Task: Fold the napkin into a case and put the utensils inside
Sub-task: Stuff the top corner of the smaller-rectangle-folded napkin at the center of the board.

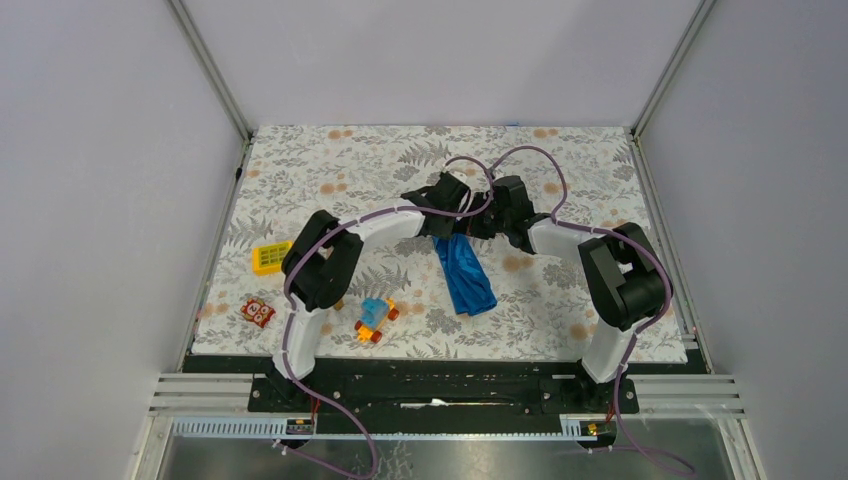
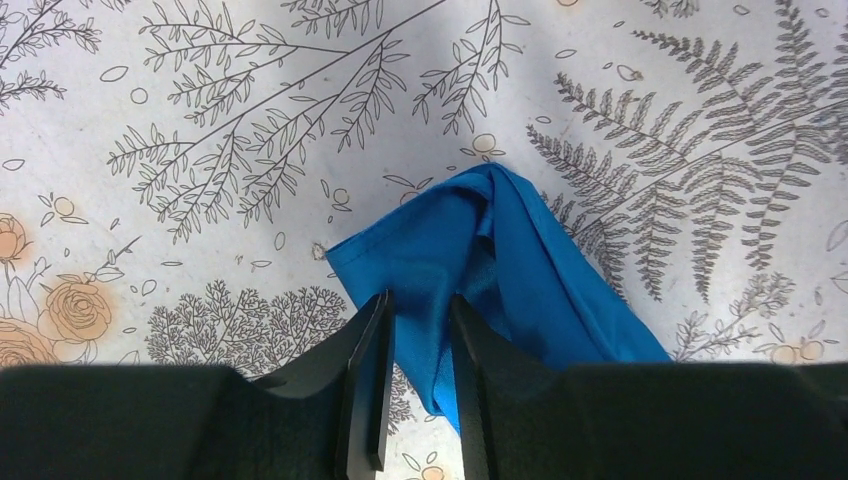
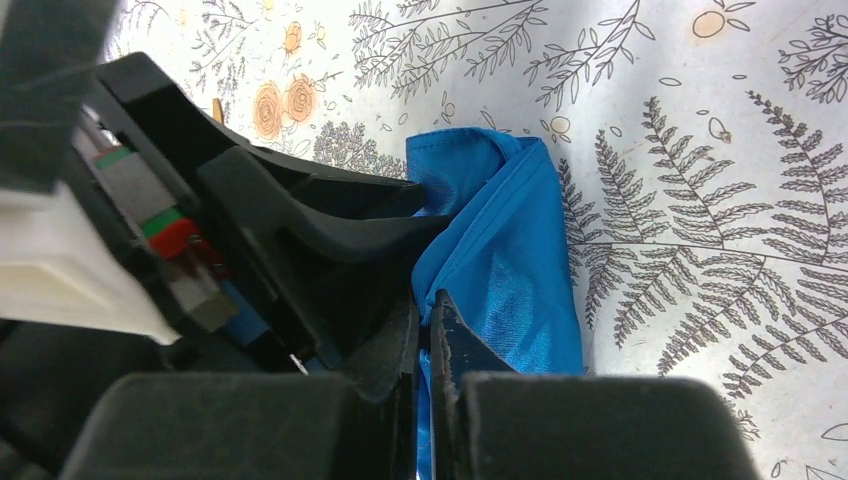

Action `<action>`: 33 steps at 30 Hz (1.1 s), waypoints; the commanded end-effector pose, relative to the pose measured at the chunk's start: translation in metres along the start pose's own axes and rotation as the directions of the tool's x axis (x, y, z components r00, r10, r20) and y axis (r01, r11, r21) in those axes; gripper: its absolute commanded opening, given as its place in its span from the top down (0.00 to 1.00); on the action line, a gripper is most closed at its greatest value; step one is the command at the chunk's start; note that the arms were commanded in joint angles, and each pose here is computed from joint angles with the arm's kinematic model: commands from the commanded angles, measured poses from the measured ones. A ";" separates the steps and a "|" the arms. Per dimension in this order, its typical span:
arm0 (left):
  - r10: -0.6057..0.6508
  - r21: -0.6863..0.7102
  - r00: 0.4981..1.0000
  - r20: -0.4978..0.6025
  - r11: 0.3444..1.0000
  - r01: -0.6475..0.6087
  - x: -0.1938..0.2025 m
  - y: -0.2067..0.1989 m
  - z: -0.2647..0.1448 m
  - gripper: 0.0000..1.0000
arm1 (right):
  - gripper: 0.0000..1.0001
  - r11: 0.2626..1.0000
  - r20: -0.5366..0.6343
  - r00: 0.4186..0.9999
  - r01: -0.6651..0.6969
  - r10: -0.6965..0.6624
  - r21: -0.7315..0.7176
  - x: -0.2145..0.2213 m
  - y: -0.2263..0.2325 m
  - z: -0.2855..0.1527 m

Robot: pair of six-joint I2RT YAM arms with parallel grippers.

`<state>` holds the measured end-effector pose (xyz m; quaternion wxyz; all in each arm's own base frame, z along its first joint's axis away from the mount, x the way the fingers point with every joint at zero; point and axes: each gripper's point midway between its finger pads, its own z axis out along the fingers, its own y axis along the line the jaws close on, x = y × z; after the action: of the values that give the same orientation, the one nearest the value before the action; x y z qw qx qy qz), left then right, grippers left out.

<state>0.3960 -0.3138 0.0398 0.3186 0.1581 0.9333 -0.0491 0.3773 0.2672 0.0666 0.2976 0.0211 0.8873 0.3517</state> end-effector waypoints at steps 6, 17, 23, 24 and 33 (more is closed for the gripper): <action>0.025 -0.022 0.997 0.067 0.999 -0.024 -0.024 -0.005 -0.005 0.86 | 1.00 0.999 0.015 1.000 -0.013 0.013 -0.042 -0.005 0.008 0.001; -0.063 0.142 0.992 0.109 0.989 0.047 -0.041 -0.019 -0.029 1.00 | 1.00 0.963 0.053 0.966 -0.248 0.255 -0.110 0.001 0.003 0.023; -0.132 0.218 0.986 0.100 0.970 0.108 -0.041 -0.018 -0.033 1.00 | 1.00 0.931 0.091 0.931 -0.340 0.353 -0.132 0.002 -0.010 0.043; -0.145 0.238 0.984 0.100 0.964 0.118 -0.041 -0.019 -0.034 1.00 | 1.00 0.928 0.096 0.928 -0.346 0.360 -0.139 0.002 -0.012 0.047; -0.196 0.235 0.979 0.057 0.956 0.178 -0.028 -0.006 -0.027 1.00 | 0.80 0.938 0.023 0.960 -0.266 0.278 -0.223 0.007 -0.003 0.040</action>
<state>0.3971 -0.3148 0.0485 0.3073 0.1143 0.9322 -0.1531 0.3929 0.2936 0.0179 0.2573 0.1600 0.8349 0.4596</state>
